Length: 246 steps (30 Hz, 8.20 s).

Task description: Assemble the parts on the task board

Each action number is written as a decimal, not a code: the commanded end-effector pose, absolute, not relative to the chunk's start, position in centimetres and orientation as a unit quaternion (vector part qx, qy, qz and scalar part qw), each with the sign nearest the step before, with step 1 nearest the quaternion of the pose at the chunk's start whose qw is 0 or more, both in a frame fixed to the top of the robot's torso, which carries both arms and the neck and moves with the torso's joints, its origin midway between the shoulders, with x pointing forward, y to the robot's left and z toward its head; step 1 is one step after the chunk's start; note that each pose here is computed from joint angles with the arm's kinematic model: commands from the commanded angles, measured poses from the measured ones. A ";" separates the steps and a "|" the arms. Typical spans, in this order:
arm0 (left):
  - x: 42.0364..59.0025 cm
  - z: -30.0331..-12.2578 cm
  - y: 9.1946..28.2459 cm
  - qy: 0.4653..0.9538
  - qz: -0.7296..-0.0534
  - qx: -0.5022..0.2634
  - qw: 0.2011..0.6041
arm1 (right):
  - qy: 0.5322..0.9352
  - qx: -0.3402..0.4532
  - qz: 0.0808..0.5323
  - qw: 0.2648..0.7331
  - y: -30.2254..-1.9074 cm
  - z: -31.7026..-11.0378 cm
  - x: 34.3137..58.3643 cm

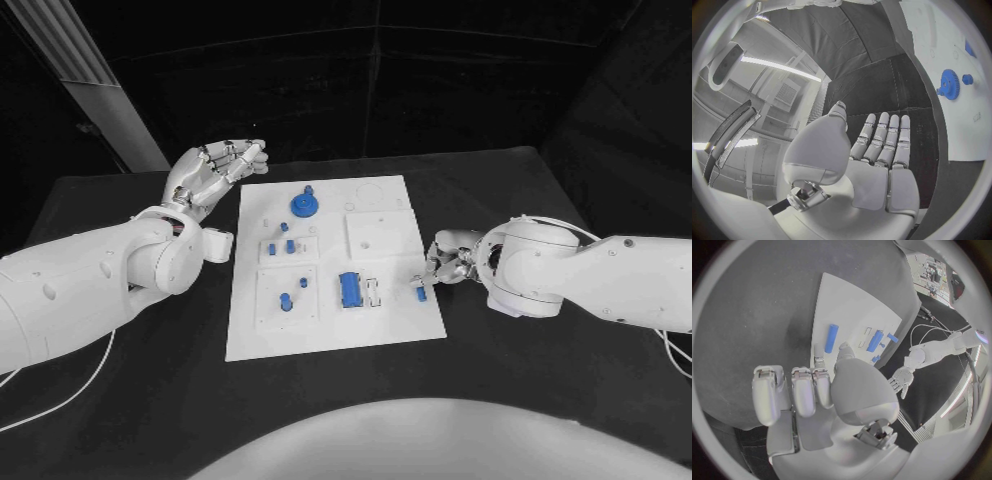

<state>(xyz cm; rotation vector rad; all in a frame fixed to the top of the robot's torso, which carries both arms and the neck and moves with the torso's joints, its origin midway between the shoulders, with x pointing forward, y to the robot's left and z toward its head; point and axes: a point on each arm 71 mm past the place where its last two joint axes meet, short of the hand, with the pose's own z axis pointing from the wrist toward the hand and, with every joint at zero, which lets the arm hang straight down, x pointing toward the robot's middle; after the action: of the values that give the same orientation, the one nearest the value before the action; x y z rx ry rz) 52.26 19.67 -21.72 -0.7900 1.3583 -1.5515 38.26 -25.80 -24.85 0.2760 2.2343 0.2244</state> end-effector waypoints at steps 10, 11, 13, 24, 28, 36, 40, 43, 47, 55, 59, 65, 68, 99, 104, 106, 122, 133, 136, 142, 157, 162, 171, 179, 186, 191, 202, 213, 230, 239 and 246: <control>52.0 -20.8 19.6 0.511 -0.663 -0.292 0.463 | 0.911 0.077 0.068 0.398 -25.0 -25.6 38.5; 52.0 -20.8 19.6 0.511 -0.663 -0.292 0.463 | 0.913 0.075 0.066 0.396 -25.0 -25.6 38.5; 52.0 -20.8 19.6 0.511 -0.663 -0.292 0.463 | 0.915 0.071 0.062 0.391 -24.9 -25.8 38.5; 52.0 -20.8 19.6 0.511 -0.663 -0.292 0.462 | 0.920 0.064 0.057 0.382 -24.6 -26.1 38.6; 52.0 -20.8 19.5 0.511 -0.663 -0.292 0.462 | 0.916 0.067 0.067 0.390 -24.5 -26.1 38.7; 52.0 -20.8 19.6 0.511 -0.663 -0.292 0.463 | 0.904 0.078 0.094 0.411 -24.2 -25.7 38.8; 52.0 -20.8 19.6 0.511 -0.663 -0.292 0.463 | 0.896 0.090 0.113 0.420 -24.1 -25.5 38.8; 52.0 -20.8 19.7 0.511 -0.662 -0.293 0.463 | 0.888 0.109 0.137 0.425 -24.1 -25.3 38.7; 52.0 -20.9 19.7 0.511 -0.662 -0.293 0.463 | 0.872 0.144 0.178 0.434 -24.0 -24.8 38.6; 52.0 -20.9 19.7 0.512 -0.662 -0.293 0.463 | 0.854 0.189 0.227 0.429 -24.0 -24.3 38.2; 52.1 -20.9 19.7 0.512 -0.662 -0.293 0.462 | 0.850 0.204 0.242 0.421 -24.0 -24.3 38.2; 52.1 -20.9 19.7 0.513 -0.661 -0.294 0.463 | 0.844 0.233 0.262 0.406 -23.9 -24.4 38.1; 52.1 -20.9 19.7 0.513 -0.661 -0.294 0.463 | 0.840 0.239 0.268 0.406 -23.9 -24.3 38.2; 52.1 -20.9 19.5 0.514 -0.661 -0.294 0.461 | 0.876 0.337 0.253 0.235 -22.3 -26.7 38.0; 52.1 -21.0 19.5 0.514 -0.661 -0.294 0.460 | 0.873 0.339 0.255 0.239 -22.0 -26.7 38.2; 52.0 -21.0 19.5 0.515 -0.661 -0.294 0.460 | 0.871 0.341 0.256 0.242 -22.0 -26.7 38.2; 52.1 -21.0 19.4 0.515 -0.661 -0.294 0.459 | 0.863 0.351 0.257 0.256 -21.7 -26.7 38.6; 52.1 -21.0 19.4 0.515 -0.662 -0.294 0.459 | 0.864 0.352 0.254 0.255 -21.5 -26.8 38.8; 52.1 -21.0 19.4 0.515 -0.662 -0.294 0.459 | 0.866 0.351 0.252 0.252 -21.4 -26.9 38.8; 52.1 -21.0 19.3 0.515 -0.662 -0.294 0.459 | 0.871 0.346 0.247 0.245 -21.3 -27.0 38.7; 52.1 -21.0 19.4 0.516 -0.661 -0.294 0.458 | 0.881 0.326 0.234 0.249 -21.2 -27.1 38.7; 52.0 -21.0 19.5 0.516 -0.661 -0.295 0.458 | 0.883 0.319 0.230 0.256 -21.2 -27.1 38.7; 52.0 -21.0 19.5 0.516 -0.661 -0.295 0.458 | 0.882 0.317 0.227 0.264 -21.3 -27.0 38.7; 52.1 -21.0 19.4 0.516 -0.662 -0.295 0.457 | 0.889 0.286 0.215 0.285 -21.5 -26.8 38.7; 52.1 -21.0 19.4 0.517 -0.662 -0.295 0.456 | 0.911 0.240 0.200 0.269 -21.3 -27.0 38.3; 52.1 -21.0 19.4 0.517 -0.662 -0.295 0.456 | 0.920 0.220 0.192 0.262 -21.1 -27.1 38.1; 52.1 -21.0 19.4 0.517 -0.662 -0.295 0.456 | 0.924 0.210 0.186 0.260 -20.9 -27.2 38.3; 52.0 -21.0 19.4 0.517 -0.662 -0.295 0.456 | 0.920 0.217 0.185 0.268 -20.9 -27.3 38.6; 52.0 -21.1 19.4 0.517 -0.662 -0.295 0.455 | 0.919 0.218 0.181 0.272 -20.8 -27.6 39.3; 52.0 -21.1 19.5 0.517 -0.661 -0.296 0.456 | 0.908 0.227 0.201 0.289 -21.0 -27.2 39.3; 52.0 -21.1 19.6 0.517 -0.661 -0.296 0.457 | 0.864 0.244 0.279 0.342 -21.3 -25.9 39.5</control>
<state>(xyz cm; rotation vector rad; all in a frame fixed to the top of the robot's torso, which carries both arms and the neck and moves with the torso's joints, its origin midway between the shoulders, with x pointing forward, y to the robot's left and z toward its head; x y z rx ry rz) 52.17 19.68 -21.90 -0.7928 1.3653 -1.5607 39.01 -21.77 -26.83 0.6230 2.3823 0.5795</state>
